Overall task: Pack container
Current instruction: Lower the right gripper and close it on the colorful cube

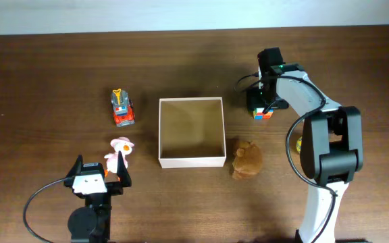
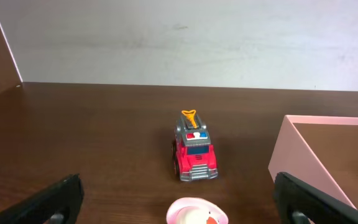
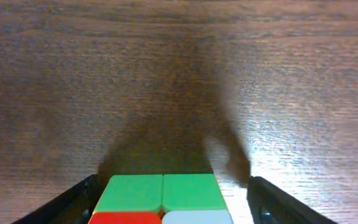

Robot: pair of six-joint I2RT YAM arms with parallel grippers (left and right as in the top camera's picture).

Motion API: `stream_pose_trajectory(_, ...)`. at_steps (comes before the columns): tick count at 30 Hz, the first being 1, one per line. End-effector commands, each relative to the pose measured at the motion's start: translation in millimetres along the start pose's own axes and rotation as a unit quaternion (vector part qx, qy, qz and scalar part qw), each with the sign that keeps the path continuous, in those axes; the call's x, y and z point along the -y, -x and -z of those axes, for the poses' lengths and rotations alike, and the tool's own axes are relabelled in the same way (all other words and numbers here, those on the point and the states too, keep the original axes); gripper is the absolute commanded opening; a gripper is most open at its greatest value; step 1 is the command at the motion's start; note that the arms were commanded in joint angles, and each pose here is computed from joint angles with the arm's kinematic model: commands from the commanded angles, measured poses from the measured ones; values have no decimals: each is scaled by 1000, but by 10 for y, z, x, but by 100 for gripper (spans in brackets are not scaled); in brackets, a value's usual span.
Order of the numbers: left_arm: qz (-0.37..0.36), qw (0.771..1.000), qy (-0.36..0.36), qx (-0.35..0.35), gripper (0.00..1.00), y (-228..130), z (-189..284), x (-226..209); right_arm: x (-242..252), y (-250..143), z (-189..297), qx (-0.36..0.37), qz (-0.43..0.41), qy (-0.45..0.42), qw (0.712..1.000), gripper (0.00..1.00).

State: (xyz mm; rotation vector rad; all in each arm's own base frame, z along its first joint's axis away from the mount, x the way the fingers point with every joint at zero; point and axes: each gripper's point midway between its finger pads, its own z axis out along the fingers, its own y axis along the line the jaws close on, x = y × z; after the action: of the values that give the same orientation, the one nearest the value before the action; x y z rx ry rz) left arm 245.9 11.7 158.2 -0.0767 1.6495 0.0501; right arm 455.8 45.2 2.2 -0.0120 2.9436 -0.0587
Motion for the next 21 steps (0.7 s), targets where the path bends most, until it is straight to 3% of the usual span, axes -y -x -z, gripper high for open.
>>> stream_pose_trajectory(1,-7,1000,-2,2,99,-9,-1,3,-14,-21,-81,-8,2,-7,1000,72)
stream_pose_trajectory(21,-7,1000,-2,2,99,-9,-1,3,-6,-80,-75,-20,3,-9,1000,59)
